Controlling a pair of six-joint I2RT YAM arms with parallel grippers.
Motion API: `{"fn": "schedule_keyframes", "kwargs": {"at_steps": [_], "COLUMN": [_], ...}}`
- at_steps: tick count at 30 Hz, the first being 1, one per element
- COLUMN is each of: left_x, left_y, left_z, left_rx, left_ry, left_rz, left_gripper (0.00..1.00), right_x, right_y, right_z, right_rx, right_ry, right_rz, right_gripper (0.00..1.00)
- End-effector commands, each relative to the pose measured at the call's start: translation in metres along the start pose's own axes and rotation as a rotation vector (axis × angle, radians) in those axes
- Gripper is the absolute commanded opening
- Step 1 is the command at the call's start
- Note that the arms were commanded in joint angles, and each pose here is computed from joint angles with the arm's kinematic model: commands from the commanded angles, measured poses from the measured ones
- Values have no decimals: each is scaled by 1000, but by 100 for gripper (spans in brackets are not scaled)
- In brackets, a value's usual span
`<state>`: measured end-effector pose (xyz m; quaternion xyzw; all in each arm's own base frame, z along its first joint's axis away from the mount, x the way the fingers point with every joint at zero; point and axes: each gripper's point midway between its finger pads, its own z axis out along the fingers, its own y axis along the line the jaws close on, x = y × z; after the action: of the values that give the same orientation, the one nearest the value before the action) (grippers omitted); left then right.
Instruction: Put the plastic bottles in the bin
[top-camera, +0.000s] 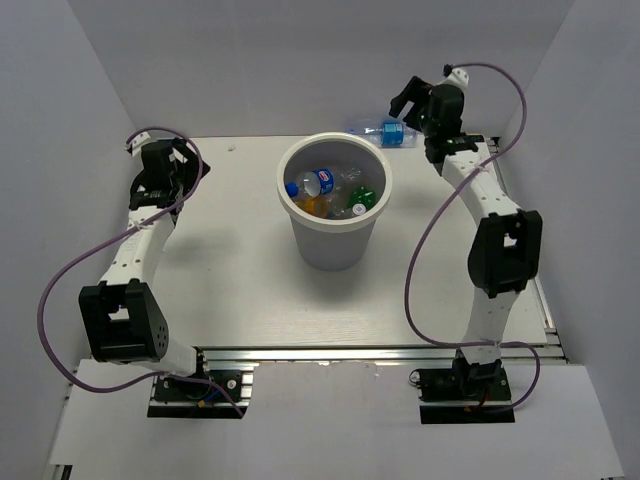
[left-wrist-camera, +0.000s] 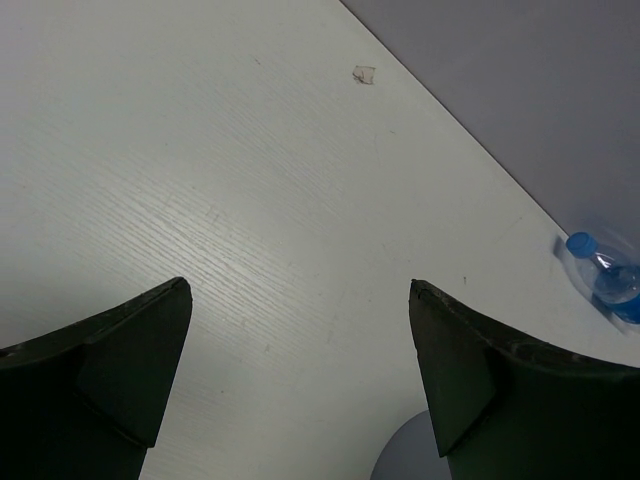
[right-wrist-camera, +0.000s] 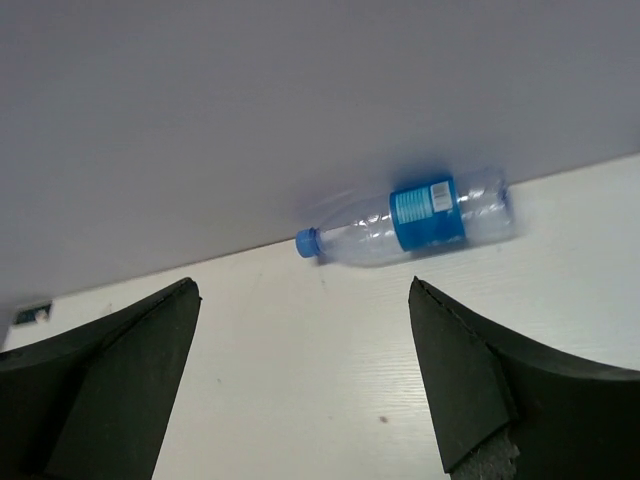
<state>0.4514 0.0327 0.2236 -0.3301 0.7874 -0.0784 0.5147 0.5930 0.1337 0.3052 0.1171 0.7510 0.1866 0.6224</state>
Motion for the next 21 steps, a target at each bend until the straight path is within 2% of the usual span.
{"fn": "schedule_keyframes", "kwargs": {"at_steps": [1, 2, 3, 4, 6, 7, 8, 9, 11, 13, 14, 15, 17, 21], "left_x": [-25, -30, -31, -33, -37, -37, -38, -38, -42, -43, -45, -43, -44, -39], "left_y": [2, 1, 3, 6, 5, 5, 4, 3, 5, 4, 4, 5, 6, 3], "left_z": [-6, -7, -8, -8, -7, -8, -7, -7, -6, -4, -4, -2, -1, 3], "left_rx": [-45, -52, -65, -82, -89, -89, -89, -88, -103, -109, -110, -115, -119, -91], "left_ry": [-53, -63, -61, -69, -75, -72, -72, -73, -84, -81, -82, -73, -77, -66], "left_rz": [19, 23, 30, 34, 37, 40, 40, 45, 47, 60, 65, 76, 73, 92], "left_gripper": [98, 98, 98, 98, 98, 98, 98, 98, 98, 98, 98, 98, 98, 98], "right_x": [-2, 7, 0, 22, 36, 61, 59, 78, 85, 112, 109, 128, 138, 158], "right_y": [-17, -20, -14, -21, -26, -37, -34, -46, -50, -63, -58, -65, -66, -71], "right_z": [32, 38, 44, 56, 71, 86, 94, 105, 114, 127, 133, 142, 154, 188], "right_rx": [56, 49, -1, 5, 6, 35, 17, 40, 35, 65, 44, 45, 35, -40], "right_ry": [-134, -136, -198, -177, -177, -146, -160, -160, -189, -164, -172, -151, -147, -196], "right_rz": [280, 301, 322, 389, 438, 467, 507, 511, 594, 628, 653, 651, 655, 772], "right_gripper": [89, 89, 89, 89, 89, 89, 89, 89, 89, 89, 89, 89, 89, 89]}}
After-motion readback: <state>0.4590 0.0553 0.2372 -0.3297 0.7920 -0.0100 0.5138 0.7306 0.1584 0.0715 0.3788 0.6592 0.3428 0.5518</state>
